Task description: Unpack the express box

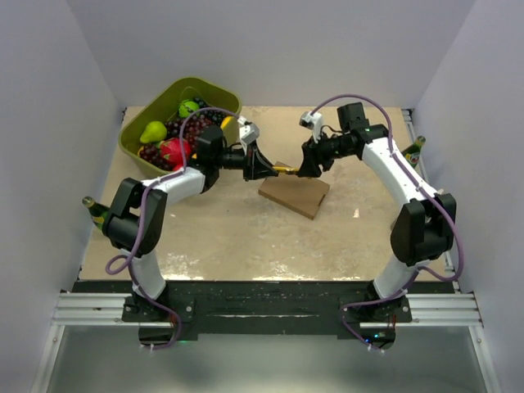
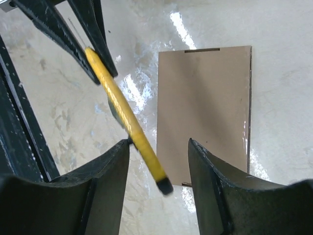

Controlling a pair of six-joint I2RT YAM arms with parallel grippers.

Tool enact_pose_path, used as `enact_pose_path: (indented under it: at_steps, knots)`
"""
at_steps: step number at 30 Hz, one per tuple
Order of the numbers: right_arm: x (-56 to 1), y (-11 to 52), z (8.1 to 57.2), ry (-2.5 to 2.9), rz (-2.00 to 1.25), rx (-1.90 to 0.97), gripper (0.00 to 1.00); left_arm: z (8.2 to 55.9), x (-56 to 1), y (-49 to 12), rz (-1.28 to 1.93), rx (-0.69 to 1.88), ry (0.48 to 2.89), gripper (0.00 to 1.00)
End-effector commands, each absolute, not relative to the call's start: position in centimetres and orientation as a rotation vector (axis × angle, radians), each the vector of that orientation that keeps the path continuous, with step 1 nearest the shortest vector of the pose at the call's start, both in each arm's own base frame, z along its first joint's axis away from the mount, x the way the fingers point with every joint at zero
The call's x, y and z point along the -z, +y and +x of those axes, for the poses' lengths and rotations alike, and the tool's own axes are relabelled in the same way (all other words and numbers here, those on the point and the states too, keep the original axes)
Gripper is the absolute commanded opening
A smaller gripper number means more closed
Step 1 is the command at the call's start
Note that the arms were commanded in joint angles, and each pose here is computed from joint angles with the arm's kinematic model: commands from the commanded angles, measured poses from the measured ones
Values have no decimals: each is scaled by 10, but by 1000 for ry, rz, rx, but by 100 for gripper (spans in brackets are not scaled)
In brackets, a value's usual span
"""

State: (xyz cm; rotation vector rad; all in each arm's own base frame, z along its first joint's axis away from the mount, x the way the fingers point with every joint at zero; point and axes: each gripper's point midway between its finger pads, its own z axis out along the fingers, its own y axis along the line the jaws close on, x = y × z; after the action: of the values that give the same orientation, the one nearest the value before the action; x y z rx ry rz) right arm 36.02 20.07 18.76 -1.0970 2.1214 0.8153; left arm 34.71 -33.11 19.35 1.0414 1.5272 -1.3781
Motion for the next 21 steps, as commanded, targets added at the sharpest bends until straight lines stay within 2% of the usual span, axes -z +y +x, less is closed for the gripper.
enact_pose_path:
  at_steps: [1, 21]
  knots:
    - [-219, 217, 359, 1986, -1063, -931, 54, 334, -217, -317, 1046, 1414, 1473, 0]
    - [-217, 222, 365, 1985, -1033, -963, 53, 327, -222, -299, 1087, 1439, 1460, 0]
